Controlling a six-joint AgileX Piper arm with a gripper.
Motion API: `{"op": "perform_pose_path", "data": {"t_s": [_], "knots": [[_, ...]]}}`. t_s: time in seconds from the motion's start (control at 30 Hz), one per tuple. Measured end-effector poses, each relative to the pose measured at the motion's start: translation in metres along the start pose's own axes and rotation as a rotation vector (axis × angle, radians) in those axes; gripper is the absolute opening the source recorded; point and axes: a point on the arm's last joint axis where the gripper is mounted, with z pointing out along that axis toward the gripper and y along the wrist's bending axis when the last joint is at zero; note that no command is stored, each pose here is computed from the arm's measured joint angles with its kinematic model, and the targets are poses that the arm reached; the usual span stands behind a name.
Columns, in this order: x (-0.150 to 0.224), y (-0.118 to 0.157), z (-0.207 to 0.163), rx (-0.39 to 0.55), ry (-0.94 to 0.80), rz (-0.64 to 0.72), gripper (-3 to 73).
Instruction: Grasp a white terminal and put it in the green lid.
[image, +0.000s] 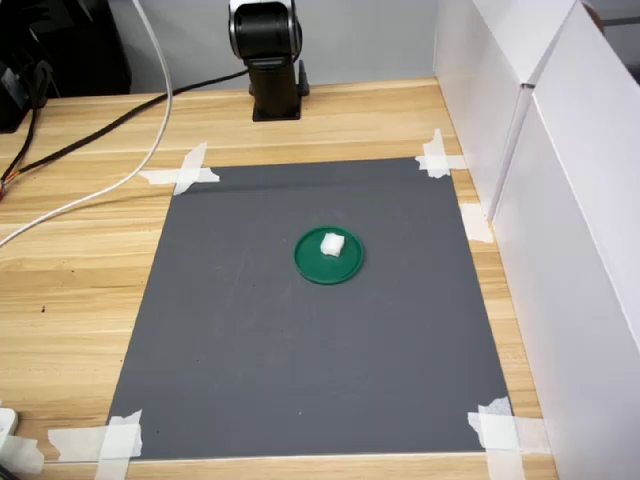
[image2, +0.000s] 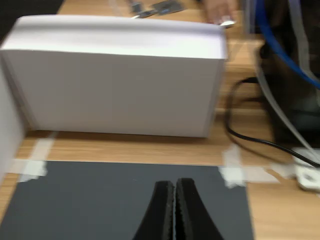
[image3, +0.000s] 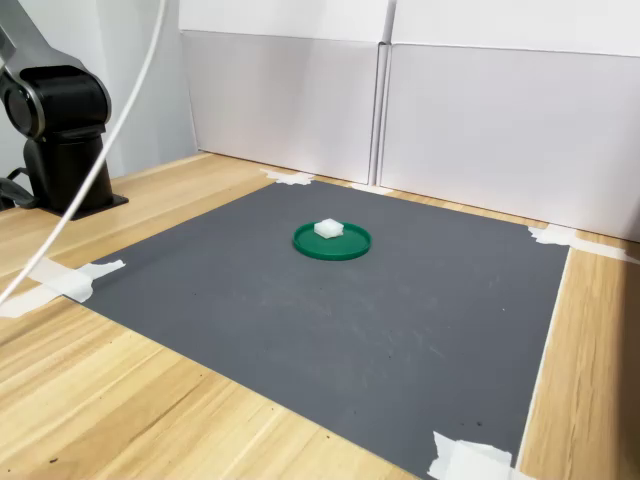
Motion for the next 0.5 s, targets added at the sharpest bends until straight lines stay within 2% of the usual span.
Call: {"op": "perform_pose_path", "data": {"t_s": [0.23,0.5], "knots": [[0.055,-0.007,-0.029,0.124,0.034,0.008,-1.6],[0.130,0.001,-0.045,0.134,0.089,0.010,-1.6]]}}
